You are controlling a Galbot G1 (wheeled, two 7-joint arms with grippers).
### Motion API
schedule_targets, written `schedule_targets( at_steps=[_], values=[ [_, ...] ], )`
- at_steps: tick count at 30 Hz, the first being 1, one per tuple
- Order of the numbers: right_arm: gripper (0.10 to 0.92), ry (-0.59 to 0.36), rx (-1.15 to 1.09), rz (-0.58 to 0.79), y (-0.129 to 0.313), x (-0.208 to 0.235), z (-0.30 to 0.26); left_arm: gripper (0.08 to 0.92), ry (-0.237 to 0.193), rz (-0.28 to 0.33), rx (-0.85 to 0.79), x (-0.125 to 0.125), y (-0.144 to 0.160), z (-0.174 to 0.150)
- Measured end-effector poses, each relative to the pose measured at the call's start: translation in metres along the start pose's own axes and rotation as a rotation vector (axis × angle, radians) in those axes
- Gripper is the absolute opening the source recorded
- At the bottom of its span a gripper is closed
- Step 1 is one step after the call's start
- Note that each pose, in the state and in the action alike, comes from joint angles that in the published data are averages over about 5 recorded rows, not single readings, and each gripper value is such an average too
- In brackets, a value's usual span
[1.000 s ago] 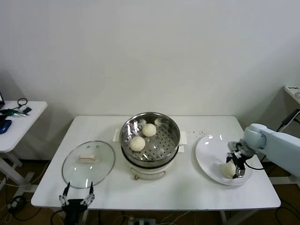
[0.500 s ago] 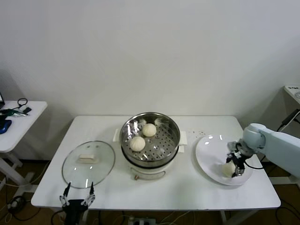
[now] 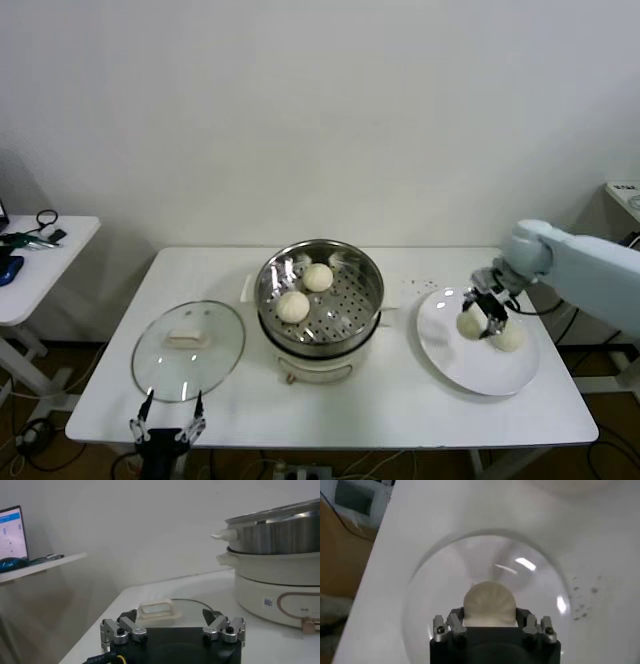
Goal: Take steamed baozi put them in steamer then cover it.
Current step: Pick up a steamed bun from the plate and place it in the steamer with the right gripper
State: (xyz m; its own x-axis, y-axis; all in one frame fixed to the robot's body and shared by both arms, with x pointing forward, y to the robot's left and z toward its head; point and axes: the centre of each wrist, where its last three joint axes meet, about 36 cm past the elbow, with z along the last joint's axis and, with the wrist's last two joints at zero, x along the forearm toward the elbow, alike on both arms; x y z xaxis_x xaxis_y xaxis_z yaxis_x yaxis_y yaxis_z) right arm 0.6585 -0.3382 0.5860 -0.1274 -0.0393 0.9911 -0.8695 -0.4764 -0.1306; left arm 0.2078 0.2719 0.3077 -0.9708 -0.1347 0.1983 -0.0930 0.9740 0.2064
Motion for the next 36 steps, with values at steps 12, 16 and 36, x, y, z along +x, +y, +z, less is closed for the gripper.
schedule_targets(
  at_steps=[12,16,36],
  values=[
    [0.67,0.031,0.489,0.069,-0.09,0.092,-0.1,0.823,-0.001,-0.001,-0.001,0.002,-0.003,0.0],
    [0.671,0.028,0.629,0.066,-0.111,0.101,-0.143,0.823,-0.001,-0.012,0.002,0.001,-0.002,-0.002],
    [0.679,0.023,1.13,-0.043,-0.133,0.043,-0.299,0.823,-0.013,-0.031,0.01,-0.003,0.011,-0.006]
  ],
)
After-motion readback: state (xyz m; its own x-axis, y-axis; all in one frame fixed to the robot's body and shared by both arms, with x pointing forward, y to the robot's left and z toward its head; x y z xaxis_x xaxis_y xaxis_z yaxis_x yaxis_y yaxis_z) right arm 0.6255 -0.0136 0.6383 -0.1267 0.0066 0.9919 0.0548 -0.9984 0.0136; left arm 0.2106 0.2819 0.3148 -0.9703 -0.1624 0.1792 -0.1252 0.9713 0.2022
